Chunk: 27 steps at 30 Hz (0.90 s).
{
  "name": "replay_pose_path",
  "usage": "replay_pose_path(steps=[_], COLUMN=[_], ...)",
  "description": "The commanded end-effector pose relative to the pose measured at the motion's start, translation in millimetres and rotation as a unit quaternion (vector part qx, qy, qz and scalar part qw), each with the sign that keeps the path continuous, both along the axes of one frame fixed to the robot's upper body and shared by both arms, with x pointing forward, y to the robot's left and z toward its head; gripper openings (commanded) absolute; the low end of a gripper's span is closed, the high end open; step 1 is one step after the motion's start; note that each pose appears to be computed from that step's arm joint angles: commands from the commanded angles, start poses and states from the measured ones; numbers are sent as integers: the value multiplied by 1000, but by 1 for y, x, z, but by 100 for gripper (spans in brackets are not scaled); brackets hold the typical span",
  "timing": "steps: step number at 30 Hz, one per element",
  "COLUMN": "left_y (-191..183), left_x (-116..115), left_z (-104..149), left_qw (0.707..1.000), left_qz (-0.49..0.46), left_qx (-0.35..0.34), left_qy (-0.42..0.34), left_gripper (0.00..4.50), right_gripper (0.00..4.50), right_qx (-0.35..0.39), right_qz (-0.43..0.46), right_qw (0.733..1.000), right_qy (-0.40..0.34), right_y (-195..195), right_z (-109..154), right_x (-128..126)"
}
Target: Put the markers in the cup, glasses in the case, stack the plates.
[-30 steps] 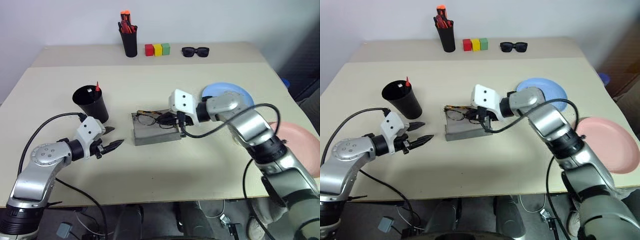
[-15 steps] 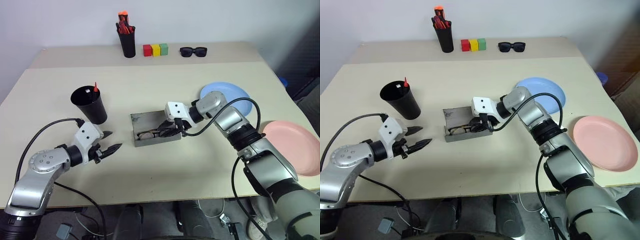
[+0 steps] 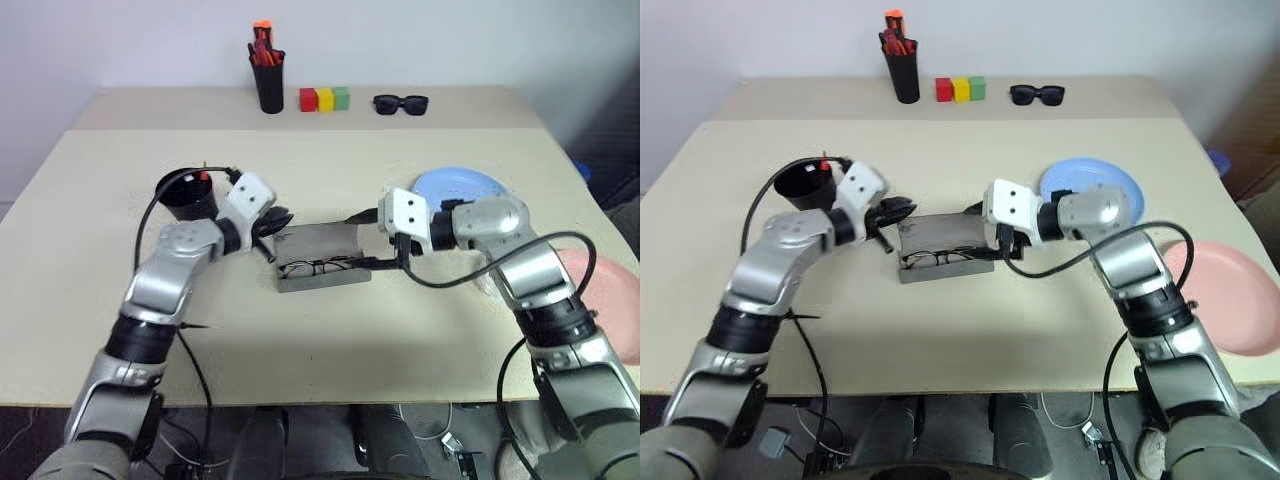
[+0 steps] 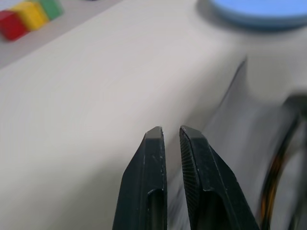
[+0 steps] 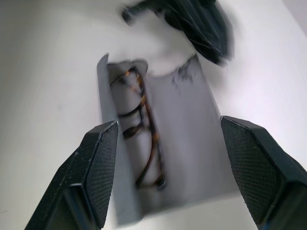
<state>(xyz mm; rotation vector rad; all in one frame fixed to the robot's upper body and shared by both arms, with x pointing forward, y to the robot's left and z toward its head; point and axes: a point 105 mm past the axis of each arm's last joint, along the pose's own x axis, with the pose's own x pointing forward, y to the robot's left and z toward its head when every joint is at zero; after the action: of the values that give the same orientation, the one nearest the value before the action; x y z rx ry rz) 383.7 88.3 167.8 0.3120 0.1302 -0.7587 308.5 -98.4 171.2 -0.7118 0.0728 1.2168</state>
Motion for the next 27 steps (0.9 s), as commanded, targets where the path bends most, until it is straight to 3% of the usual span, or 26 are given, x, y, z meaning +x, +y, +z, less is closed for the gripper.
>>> replay_pose_path(steps=[1,7,16,22,27], left_y=[3,-7,-3,-13,-20], left_x=[22,27,5,-46,-73], left_z=[-1,-15,-20,-15,-22], left_qw=[998,995,992,977,967], left_qz=[55,29,-60,-193,-234], left_qx=[1,31,64,66,60], left_qy=[32,93,93,68,77], left_gripper=[52,52,52,52,52], right_gripper=[343,343,343,343,343], right_qx=[26,46,54,63,65], right_qz=[-40,-120,-162,-174,-202], right_qw=[998,992,985,983,977], right_qy=[-28,-4,-2,5,-2], right_y=[-8,-27,-40,-42,-49], right_z=[12,2,6,-1,-7], right_x=[-21,-50,-51,-42,-27])
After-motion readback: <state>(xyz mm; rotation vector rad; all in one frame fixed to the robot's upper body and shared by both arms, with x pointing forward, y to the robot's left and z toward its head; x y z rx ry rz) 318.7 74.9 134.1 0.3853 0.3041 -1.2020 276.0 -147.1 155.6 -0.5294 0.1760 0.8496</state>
